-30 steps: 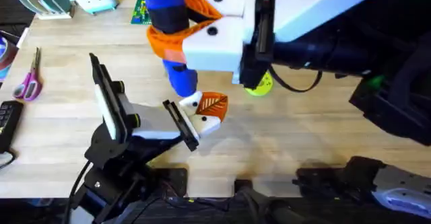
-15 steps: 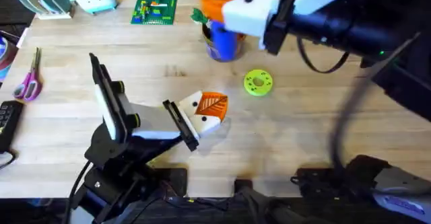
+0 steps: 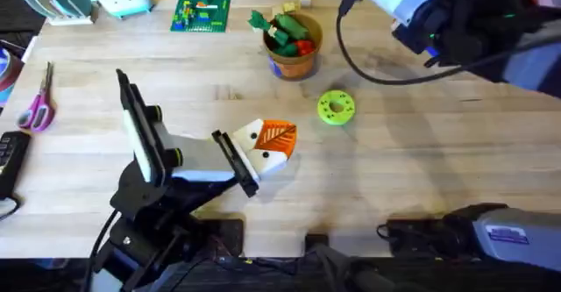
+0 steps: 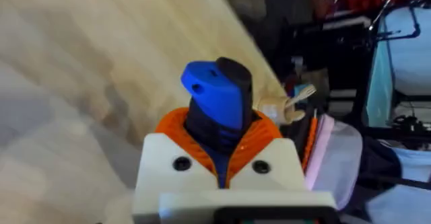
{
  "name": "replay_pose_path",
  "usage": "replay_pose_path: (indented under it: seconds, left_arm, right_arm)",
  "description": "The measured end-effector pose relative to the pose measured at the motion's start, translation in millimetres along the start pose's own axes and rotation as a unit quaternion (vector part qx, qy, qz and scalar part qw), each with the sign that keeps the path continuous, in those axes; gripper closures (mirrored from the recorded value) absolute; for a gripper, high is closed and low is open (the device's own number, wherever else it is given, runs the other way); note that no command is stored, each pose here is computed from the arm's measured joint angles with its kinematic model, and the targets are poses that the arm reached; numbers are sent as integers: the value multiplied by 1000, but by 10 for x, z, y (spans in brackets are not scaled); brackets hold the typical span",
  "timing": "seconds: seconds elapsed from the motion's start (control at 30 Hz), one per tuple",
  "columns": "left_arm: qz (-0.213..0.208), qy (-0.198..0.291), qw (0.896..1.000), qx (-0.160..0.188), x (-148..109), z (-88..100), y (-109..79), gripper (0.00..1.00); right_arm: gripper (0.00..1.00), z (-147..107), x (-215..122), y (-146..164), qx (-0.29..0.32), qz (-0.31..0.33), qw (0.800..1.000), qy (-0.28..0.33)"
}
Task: Pick up the gripper from the table and insert it into the empty holder that is missing its gripper. Then pick up a screw, insert it into the mounting hole, and use the screwdriver to tighten it. Finally, clean up the table by picking up the vegetable and placing it into the bucket.
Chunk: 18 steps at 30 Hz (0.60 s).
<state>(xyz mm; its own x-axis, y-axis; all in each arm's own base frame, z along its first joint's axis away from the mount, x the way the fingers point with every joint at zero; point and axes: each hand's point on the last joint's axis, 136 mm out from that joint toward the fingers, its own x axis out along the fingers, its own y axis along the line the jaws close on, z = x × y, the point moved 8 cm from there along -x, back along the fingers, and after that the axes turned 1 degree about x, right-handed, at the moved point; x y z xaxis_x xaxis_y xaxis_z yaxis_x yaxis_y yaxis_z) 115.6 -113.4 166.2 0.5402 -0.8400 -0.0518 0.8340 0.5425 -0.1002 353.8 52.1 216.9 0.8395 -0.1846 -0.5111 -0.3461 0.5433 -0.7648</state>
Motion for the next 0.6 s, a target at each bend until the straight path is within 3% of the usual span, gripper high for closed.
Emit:
replay_pose_path:
  seconds: [0.2, 0.43, 0.53, 0.6]
  left_arm:
    - [0, 0, 1000, 0, 0, 0, 0, 988]
    - [0, 0, 1000, 0, 0, 0, 0, 988]
    - [0, 0, 1000, 0, 0, 0, 0, 988]
    - [0, 0, 1000, 0, 0, 0, 0, 988]
  right_arm:
    - [978, -231, 357, 440, -113, 73, 988, 73]
    - [974, -426, 539, 776, -166, 134, 970, 116]
    - [821, -470, 552, 837, -170, 146, 966, 128]
    - [639, -456, 552, 817, -159, 138, 969, 131]
